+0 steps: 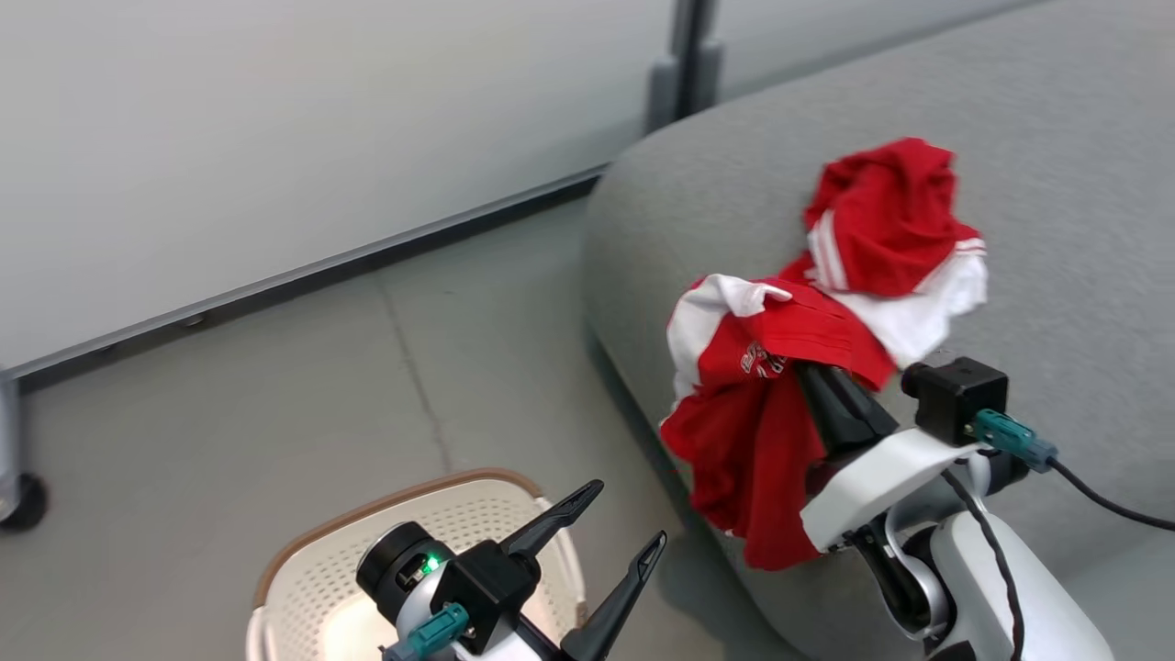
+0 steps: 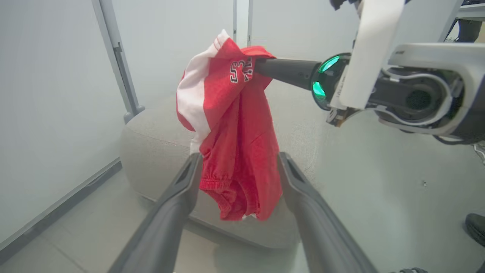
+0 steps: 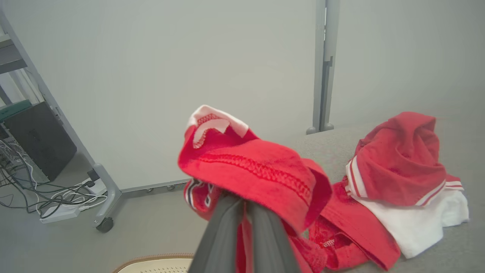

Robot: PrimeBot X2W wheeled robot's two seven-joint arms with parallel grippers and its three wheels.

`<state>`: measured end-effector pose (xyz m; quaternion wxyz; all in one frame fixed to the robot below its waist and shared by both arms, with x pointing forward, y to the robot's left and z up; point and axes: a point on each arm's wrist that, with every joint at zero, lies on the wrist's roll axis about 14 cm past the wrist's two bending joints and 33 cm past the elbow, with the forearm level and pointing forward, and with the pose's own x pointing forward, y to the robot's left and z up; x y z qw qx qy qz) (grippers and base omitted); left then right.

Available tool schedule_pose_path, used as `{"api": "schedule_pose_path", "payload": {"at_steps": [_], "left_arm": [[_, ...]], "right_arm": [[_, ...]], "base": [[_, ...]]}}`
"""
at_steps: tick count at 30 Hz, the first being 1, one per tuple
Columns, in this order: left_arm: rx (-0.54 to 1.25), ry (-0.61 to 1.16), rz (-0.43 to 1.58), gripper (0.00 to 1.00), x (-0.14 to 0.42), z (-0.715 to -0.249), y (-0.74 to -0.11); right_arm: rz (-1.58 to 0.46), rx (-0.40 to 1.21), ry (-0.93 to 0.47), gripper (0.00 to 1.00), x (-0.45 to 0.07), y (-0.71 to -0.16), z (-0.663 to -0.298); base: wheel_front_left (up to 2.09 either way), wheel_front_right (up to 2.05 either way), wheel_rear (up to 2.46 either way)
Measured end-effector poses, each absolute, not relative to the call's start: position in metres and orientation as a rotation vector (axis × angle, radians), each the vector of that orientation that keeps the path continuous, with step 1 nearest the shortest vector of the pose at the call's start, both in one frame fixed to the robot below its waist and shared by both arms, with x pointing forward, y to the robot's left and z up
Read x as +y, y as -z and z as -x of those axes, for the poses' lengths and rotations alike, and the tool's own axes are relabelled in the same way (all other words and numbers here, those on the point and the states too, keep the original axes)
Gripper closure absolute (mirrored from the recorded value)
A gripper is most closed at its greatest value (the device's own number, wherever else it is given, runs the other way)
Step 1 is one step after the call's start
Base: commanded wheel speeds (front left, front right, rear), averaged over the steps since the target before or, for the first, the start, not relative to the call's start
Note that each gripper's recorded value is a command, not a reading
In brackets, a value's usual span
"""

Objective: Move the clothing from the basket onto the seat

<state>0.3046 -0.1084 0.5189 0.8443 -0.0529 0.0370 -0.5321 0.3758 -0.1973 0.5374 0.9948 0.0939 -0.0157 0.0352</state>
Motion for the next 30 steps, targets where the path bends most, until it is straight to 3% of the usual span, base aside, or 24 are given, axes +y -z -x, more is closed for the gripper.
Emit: {"api": "schedule_pose_path", "payload": {"at_steps": [8, 16, 23, 30], "left_arm": [[0.111, 1.272, 0.112, 0.00, -0.142, -0.287, -0.513], [0.119, 1.320, 0.117, 0.00, -0.153, -0.287, -0.511], [0.098, 1.322, 0.124, 0.00, -0.155, -0.295, -0.516], [0.016, 1.292, 0.139, 0.00, -0.154, -0.322, -0.534]], "right_arm": [[-0.189, -0.030, 0.128, 1.00, -0.259, -0.532, -0.341], [-0.199, -0.036, 0.211, 1.00, -0.280, -0.528, -0.331], [-0.183, -0.105, 0.236, 1.00, -0.295, -0.548, -0.339], [-0.082, -0.240, 0.262, 1.00, -0.334, -0.602, -0.375]], "base": [[0.00, 0.00, 0.00], [0.00, 0.00, 0.00], [0.00, 0.00, 0.00], [0.00, 0.00, 0.00]]}}
